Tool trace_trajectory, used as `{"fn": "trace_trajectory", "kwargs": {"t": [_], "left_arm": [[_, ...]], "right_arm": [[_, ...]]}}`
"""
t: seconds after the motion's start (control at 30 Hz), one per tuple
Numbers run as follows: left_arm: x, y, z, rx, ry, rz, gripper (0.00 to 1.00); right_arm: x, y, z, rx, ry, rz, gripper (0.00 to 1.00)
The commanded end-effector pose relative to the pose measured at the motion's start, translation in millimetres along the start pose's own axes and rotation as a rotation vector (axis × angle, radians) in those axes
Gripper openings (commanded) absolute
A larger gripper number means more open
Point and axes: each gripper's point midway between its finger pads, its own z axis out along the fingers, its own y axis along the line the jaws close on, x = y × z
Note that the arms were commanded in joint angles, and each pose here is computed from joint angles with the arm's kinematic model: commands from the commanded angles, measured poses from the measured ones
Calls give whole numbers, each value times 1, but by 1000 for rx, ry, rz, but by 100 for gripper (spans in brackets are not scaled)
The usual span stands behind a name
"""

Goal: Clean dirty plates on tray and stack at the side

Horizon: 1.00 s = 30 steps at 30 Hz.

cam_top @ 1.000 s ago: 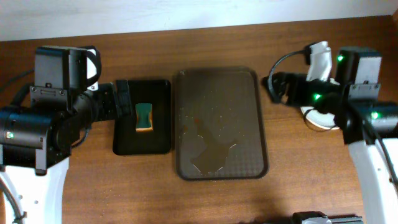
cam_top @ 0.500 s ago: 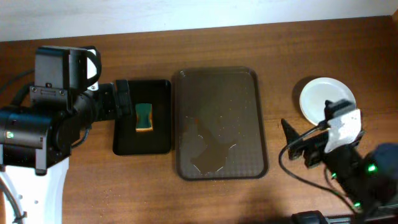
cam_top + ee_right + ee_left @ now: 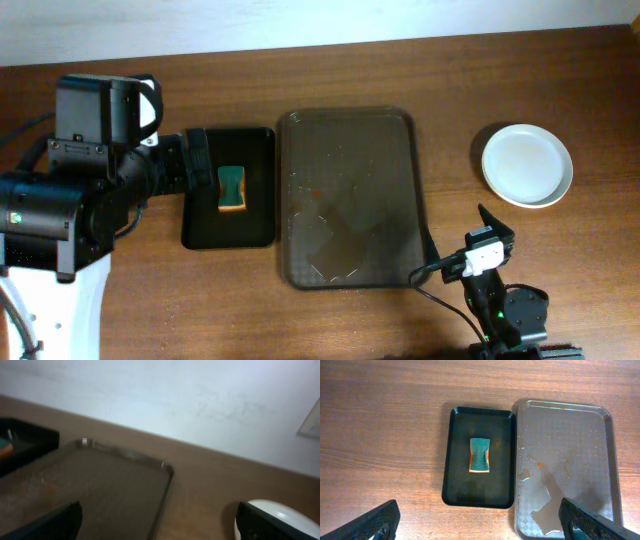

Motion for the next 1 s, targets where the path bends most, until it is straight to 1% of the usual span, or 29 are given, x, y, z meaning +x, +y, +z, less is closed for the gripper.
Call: {"fn": "trace_trajectory", "kwargs": {"t": [0.0,0.57,0.67,0.7,0.77,0.87,0.97], "left_arm": [[1,-1,-2,9,-2,3,100],[1,-1,-2,9,-2,3,100],[7,6,-6,-18,9,9,100],[-2,12,-14,-41,-60,1,100],[-17,13,-21,-33,-207,-18,100],[-5,5,-12,23,-346,-18,100],[14,15,6,33,-485,-50,100]], "right_arm": [[4,-2,1,13,3,4,98],[5,-2,1,14,4,4,98],[5,-2,1,14,4,4,98],[5,-2,1,14,4,4,99],[5,-2,1,14,4,4,98],[5,-2,1,13,4,4,98],[5,-2,1,14,4,4,98]]}}
